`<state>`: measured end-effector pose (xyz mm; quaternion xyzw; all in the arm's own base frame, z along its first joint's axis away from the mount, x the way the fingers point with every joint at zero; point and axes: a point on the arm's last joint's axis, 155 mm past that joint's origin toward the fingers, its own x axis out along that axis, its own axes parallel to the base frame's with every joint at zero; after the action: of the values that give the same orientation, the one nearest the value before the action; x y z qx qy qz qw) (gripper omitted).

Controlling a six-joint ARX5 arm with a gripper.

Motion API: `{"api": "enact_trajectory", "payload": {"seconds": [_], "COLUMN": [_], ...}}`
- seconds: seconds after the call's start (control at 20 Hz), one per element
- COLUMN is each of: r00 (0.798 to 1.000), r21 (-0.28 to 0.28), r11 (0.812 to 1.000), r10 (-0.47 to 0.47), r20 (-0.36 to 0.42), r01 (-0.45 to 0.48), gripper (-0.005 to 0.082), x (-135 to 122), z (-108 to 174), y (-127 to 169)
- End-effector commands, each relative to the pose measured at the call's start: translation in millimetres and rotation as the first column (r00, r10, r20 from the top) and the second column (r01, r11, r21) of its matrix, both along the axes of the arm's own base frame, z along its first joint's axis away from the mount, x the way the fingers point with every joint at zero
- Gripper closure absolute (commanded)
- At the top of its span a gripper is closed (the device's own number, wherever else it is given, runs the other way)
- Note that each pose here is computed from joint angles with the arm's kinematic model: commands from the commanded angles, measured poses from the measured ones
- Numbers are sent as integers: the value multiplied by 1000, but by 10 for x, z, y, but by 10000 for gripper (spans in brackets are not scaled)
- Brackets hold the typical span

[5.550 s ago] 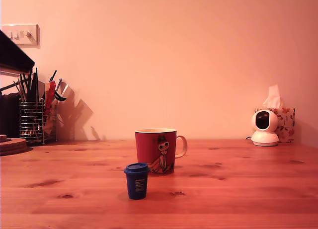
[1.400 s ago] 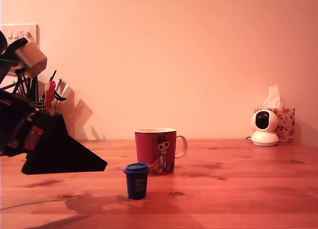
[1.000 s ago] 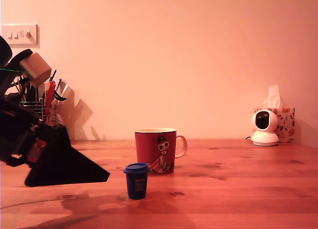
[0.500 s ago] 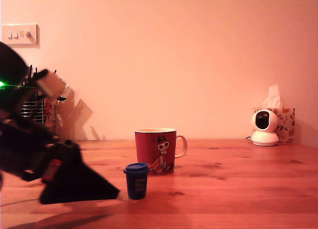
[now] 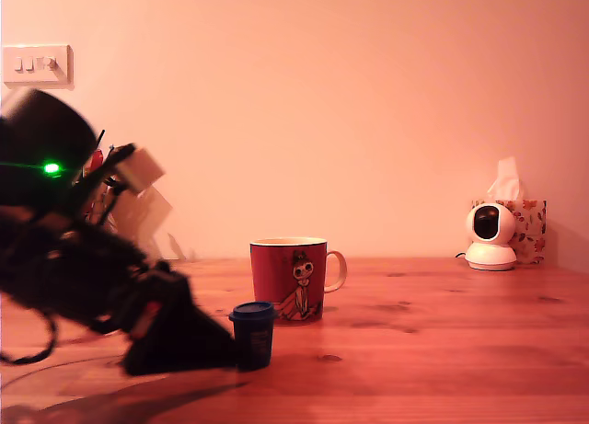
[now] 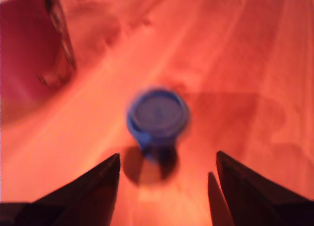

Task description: Pick up the coffee capsules on the table and drop them inside the coffee cup

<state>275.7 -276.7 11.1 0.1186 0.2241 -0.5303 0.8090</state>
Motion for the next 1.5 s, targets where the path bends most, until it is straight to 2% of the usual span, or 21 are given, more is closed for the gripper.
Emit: {"api": "enact_trajectory", "payload": {"seconds": [0.0, 0.45, 0.55, 0.95, 1.05, 1.2, 1.25, 1.45], "r00": [1000, 1000, 1000, 999, 999, 999, 999, 999], "r21": [1, 1, 4, 20, 23, 23, 23, 23], "r11": [1000, 1000, 1000, 999, 999, 999, 999, 999], "r10": [-10, -27, -30, -29, -28, -27, -27, -27], "r20": [1, 0, -4, -30, -33, -34, -33, -34], "r01": [10, 27, 30, 30, 29, 28, 28, 28], "gripper": [201, 206, 240, 247, 340, 596, 645, 656], "x": [30, 166, 174, 147, 146, 145, 145, 146], "z": [-31, -81, -96, -165, -172, -174, -173, -174], "y": [-44, -209, -226, -208, -204, -203, -203, -203]}}
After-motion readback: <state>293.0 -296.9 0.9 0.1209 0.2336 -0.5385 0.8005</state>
